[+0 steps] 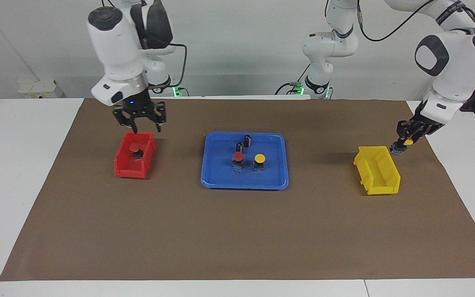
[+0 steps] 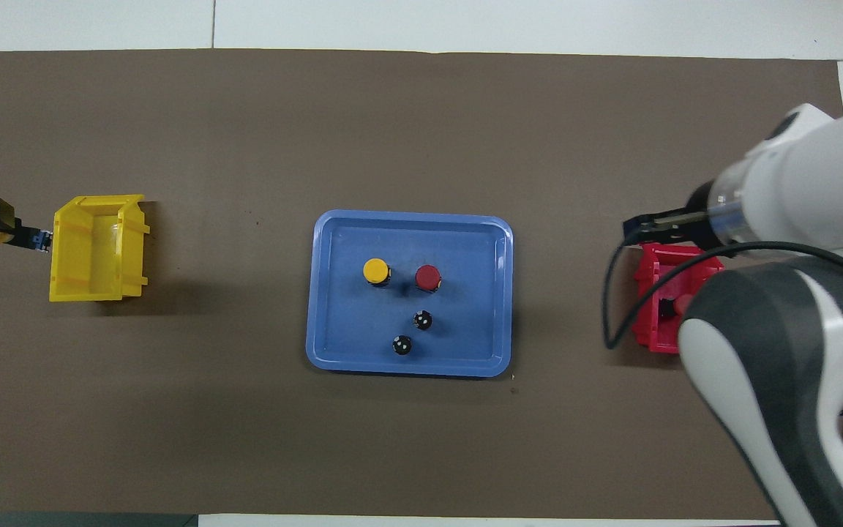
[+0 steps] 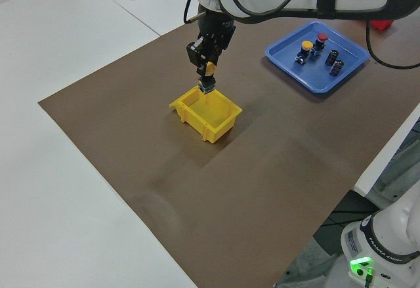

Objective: Sort red and yellow buttons by color

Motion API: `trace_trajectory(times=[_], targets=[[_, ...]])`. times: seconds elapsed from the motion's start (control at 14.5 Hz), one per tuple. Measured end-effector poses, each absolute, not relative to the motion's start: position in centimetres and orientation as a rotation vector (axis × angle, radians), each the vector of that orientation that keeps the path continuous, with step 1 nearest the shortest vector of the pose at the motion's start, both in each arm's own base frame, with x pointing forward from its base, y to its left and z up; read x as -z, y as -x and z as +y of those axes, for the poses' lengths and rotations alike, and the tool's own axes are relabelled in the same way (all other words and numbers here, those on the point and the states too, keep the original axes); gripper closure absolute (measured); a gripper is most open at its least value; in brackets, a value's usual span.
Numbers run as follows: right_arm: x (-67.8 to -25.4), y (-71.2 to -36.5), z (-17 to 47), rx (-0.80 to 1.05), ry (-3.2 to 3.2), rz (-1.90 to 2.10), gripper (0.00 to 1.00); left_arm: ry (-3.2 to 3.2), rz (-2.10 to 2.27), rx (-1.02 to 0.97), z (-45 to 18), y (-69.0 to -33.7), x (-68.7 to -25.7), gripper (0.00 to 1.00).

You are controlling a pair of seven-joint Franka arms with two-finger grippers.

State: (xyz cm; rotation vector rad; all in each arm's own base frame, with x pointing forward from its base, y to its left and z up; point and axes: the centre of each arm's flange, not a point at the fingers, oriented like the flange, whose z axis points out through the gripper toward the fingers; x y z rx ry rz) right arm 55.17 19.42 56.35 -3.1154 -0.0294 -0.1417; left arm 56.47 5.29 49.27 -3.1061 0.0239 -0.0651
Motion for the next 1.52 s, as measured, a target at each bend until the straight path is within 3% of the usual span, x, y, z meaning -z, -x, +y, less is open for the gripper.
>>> trace_trajectory(times=[0.21, 0.34, 0.48, 0.83, 0.97, 1.17, 1.52], targets=[[-52.4, -57.8, 31.4, 0.17, 3.082, 0.104, 0.26, 3.107, 0.039, 0.064, 4.8, -56.0, -45.7, 0.59], [-47.7, -58.7, 35.4, 0.171, 3.104, 0.128, 0.26, 3.107, 0.042, 0.066, 4.7, -55.5, -43.8, 0.59], [-43.5, -58.7, 36.9, 0.127, 3.123, 0.139, 0.26, 3.108, 0.045, 0.075, 4.6, -54.8, -41.2, 0.59], [-39.2, -55.9, 37.5, 0.114, 3.13, 0.089, 0.27, 3.106, 0.05, 0.071, 4.4, -53.6, -36.1, 0.59], [-38.0, -54.6, 37.8, 0.118, 3.127, 0.072, 0.27, 3.105, 0.052, 0.081, 4.4, -53.6, -35.9, 0.59], [-37.2, -53.3, 38.5, 0.104, 3.135, 0.049, 0.27, 3.105, 0.061, 0.084, 4.1, -53.7, -35.9, 0.38], [-35.6, -52.1, 38.1, 0.081, 3.147, 0.037, 0.29, 3.102, 0.092, 0.065, 4.1, -55.5, -40.3, 0.32]])
